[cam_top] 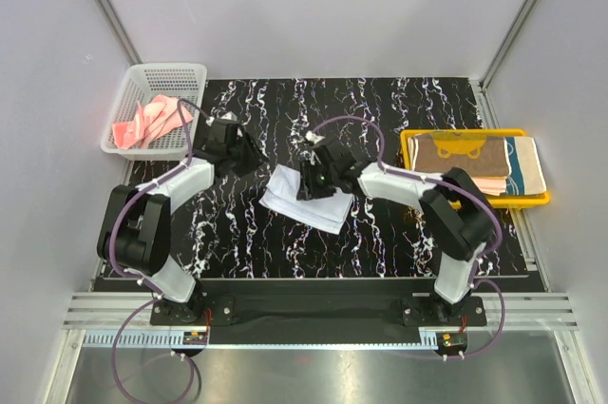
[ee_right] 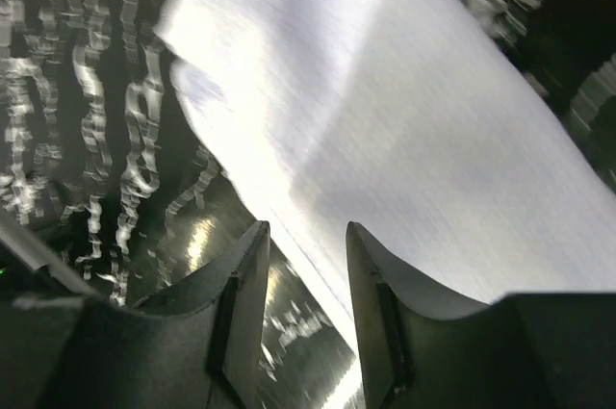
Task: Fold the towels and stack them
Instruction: Fold the towel
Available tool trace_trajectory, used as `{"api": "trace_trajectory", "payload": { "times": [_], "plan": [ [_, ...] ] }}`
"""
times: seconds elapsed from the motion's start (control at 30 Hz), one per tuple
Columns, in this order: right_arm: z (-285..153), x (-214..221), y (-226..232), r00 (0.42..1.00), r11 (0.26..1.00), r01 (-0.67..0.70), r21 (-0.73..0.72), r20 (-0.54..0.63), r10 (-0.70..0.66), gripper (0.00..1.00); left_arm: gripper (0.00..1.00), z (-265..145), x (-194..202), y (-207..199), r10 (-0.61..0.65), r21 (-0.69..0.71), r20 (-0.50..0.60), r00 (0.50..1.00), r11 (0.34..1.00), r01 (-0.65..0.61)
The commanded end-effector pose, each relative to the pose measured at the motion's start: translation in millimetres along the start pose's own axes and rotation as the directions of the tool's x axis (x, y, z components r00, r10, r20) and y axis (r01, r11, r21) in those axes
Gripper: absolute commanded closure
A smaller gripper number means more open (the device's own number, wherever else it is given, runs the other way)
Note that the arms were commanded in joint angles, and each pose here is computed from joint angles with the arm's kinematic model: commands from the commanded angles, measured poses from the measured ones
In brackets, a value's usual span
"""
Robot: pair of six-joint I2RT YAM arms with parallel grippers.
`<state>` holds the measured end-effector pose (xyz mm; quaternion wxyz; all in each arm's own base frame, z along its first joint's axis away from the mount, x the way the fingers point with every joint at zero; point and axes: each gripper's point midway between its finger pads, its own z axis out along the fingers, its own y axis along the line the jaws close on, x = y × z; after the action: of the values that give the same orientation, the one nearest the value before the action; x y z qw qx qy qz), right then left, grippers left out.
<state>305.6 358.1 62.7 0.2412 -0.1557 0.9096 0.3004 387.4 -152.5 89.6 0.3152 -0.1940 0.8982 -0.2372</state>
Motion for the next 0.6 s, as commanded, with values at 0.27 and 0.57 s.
{"api": "trace_trajectory", "payload": {
  "times": [0.27,0.57],
  "plan": [
    [-96,18,-49,0.972,0.939,-0.185,0.291,0.194,0.132,0.55,0.55,0,37,-10,0.132,0.01,-0.065,0.989,0.991,-0.131],
    [-87,54,-75,0.971,0.9,-0.23,0.37,0.147,0.188,0.52,0.57,9,59,12,0.149,-0.059,-0.111,0.983,0.986,-0.156]
  ]
}}
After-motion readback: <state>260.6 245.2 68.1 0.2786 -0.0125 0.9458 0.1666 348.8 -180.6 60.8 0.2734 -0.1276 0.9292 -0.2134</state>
